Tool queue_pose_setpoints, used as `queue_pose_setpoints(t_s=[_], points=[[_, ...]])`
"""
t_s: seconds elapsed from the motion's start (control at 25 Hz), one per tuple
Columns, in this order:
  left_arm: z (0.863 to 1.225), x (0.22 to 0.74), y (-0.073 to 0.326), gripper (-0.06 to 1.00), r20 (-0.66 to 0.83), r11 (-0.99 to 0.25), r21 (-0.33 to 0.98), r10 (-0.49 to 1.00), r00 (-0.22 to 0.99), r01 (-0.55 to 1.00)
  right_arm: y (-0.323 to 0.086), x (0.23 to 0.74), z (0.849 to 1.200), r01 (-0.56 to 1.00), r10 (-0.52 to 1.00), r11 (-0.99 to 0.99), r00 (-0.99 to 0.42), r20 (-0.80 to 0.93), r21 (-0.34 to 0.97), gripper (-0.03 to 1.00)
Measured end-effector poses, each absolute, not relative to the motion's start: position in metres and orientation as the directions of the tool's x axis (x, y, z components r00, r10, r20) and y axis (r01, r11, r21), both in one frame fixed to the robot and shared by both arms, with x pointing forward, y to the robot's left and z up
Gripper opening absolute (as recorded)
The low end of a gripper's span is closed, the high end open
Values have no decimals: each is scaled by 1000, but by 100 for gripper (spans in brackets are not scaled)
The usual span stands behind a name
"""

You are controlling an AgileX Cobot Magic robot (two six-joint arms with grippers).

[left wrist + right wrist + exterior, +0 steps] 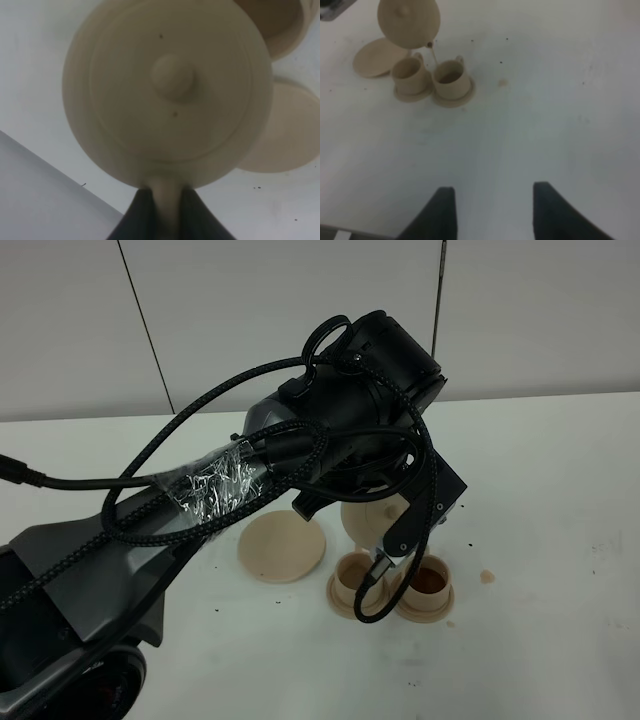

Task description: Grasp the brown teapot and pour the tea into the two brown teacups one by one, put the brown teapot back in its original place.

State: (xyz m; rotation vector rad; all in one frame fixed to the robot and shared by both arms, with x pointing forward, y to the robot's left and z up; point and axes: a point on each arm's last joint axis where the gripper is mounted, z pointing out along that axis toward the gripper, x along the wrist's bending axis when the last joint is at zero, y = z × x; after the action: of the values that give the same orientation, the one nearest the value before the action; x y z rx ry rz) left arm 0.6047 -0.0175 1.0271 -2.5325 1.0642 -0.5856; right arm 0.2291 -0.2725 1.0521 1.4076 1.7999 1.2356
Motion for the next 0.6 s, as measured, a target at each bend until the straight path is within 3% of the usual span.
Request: queue_pose_setpoints(t_s=[0.6], points=[[1027, 605, -18, 17, 242, -663, -455, -734, 634, -594, -272, 229, 1052, 451, 943, 35, -311, 120, 892, 35]])
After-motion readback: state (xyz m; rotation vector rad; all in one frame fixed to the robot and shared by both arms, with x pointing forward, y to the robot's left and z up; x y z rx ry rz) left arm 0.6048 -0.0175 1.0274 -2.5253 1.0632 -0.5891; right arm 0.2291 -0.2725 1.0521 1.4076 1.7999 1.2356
